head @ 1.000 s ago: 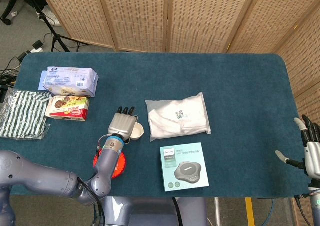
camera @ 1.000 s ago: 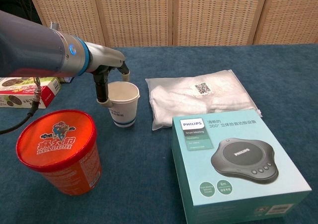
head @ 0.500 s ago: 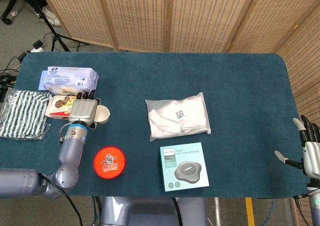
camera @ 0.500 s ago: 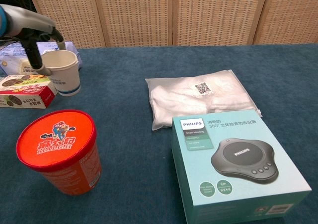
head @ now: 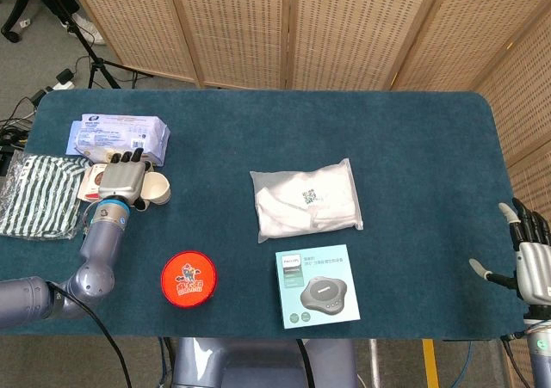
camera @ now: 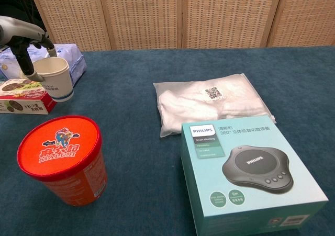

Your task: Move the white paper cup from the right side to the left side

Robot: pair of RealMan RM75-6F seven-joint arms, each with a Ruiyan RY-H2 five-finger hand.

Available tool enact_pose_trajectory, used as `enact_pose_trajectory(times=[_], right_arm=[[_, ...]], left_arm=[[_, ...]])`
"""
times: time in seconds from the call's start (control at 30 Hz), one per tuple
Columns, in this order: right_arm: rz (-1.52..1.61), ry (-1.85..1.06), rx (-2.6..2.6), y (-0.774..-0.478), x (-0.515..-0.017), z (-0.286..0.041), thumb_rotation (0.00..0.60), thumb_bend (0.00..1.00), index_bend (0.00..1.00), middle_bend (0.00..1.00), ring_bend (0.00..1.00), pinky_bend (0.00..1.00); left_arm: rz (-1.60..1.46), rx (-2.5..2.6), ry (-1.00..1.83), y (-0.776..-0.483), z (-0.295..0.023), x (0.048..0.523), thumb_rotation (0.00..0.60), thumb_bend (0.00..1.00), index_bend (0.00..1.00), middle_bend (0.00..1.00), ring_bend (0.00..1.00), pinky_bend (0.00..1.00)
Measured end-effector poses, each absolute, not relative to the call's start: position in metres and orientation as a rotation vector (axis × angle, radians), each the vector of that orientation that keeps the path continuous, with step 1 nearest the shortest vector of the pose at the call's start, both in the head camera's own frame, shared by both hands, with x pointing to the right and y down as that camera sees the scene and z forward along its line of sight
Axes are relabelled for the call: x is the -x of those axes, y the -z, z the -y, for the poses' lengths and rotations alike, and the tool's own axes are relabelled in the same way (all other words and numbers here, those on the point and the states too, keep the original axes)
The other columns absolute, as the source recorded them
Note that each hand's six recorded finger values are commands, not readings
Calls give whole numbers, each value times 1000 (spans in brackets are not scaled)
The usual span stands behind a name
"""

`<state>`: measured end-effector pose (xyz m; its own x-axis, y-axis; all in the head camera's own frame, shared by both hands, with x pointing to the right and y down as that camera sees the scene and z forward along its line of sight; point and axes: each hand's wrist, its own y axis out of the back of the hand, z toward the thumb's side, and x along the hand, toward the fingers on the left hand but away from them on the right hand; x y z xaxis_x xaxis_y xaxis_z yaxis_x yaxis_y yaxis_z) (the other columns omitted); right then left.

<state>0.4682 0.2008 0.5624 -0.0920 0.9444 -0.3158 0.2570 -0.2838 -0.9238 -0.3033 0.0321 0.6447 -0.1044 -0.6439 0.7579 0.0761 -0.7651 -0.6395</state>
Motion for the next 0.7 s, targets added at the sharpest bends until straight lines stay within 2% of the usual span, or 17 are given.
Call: enact_pose_trajectory(times=[0.37,0.7], right_arm=[[1331,-1399,1562,-560,-466,-202,600,182,81,0,0,0],[1336,-1396,1557,-558,-467,-202,600,182,81,0,0,0]], left_arm=[[-614,1694,1880,-624,-30,319,600,307,403,0,0,0],[-588,1691,1917,-596,-44,364,600,305,403,0,0,0]])
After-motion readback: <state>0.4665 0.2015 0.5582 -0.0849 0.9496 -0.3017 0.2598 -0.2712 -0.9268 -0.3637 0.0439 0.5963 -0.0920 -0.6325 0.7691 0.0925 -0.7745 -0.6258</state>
